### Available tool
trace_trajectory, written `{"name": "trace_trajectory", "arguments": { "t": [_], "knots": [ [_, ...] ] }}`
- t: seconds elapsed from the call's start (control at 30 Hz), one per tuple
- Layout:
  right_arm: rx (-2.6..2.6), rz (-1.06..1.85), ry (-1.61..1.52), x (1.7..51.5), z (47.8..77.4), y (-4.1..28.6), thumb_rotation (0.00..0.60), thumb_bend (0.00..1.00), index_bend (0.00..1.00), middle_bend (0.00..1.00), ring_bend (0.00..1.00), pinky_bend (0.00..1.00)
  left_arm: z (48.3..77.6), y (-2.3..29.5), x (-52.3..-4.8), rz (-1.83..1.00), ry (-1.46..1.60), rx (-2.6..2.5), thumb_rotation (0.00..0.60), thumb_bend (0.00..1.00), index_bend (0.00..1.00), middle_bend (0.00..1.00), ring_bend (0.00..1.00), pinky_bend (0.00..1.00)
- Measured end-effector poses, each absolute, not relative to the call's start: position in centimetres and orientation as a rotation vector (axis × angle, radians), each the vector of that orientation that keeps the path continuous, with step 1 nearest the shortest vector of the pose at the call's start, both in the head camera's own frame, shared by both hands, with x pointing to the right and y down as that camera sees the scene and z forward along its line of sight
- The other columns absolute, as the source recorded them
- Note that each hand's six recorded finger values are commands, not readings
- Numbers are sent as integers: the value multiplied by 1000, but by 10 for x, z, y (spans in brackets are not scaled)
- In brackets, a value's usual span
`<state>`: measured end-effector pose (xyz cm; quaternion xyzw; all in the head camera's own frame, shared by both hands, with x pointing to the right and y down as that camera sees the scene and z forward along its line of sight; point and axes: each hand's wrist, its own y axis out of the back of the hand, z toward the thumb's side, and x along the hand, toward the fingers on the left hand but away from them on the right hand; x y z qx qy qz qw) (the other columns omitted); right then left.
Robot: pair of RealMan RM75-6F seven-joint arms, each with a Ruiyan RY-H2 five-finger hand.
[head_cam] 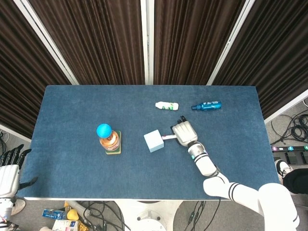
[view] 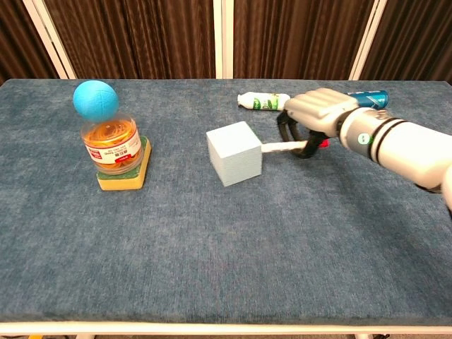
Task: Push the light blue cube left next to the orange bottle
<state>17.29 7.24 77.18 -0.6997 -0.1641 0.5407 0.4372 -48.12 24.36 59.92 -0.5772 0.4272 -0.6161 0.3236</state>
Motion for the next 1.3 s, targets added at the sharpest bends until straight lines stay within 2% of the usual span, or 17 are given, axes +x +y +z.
{"name": "trace_trajectory", "arguments": {
  "t": [0.5,1.3],
  "knots": [
    [-1711,1380,-369,196,764,77,600,479,775,661,257,130,600,242,-479,-1606,1117,-1519,600,152,216,157,97,101],
    [-1805,1255,-332,80,767,95,600,477,783,668,266,130,598,246,-484,-1614,1133,-1514,600,152,215,157,97,101]
  ]
}}
